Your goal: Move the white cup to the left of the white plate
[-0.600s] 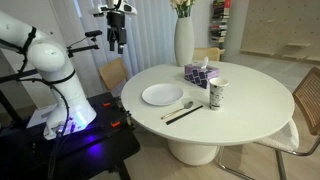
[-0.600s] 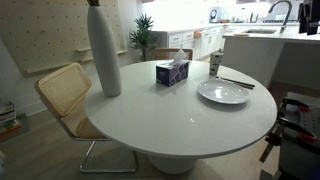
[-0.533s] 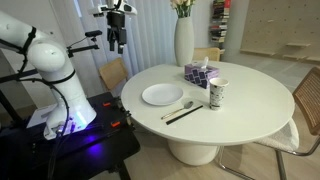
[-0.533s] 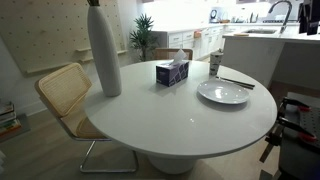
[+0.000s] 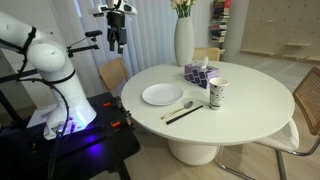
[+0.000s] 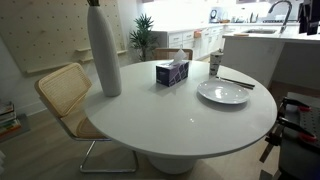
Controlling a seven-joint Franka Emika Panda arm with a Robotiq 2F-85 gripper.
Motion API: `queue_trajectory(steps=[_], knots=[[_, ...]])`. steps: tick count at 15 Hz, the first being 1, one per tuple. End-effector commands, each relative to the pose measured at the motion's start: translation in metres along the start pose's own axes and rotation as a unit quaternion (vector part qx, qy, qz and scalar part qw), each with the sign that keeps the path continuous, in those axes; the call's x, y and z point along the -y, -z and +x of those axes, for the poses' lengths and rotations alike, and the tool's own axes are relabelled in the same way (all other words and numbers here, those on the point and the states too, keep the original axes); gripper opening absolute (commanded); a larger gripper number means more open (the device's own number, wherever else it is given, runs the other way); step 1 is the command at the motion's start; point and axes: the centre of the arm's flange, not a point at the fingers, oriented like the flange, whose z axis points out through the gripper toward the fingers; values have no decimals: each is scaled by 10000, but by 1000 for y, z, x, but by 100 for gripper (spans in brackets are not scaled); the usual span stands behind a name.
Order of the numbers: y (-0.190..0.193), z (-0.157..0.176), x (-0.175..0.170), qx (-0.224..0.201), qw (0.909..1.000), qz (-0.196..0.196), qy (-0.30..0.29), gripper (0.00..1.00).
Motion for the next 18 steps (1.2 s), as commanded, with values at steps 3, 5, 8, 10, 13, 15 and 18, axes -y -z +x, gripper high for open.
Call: queue_trajectory(steps=[3,5,8,10,13,15,18], knots=[[0,0,0,0,10000,0,0,100],[0,0,0,0,10000,0,0,100],[8,10,-12,-34,10000,-32,-44,100],[22,20,-33,-212,9996,-169,-121,100],[47,35,-78,-514,9974,-403,-310,100],[62,46,-111,-708,9948,-576,-460,100],[82,65,-155,-999,9896,-817,-629,100]])
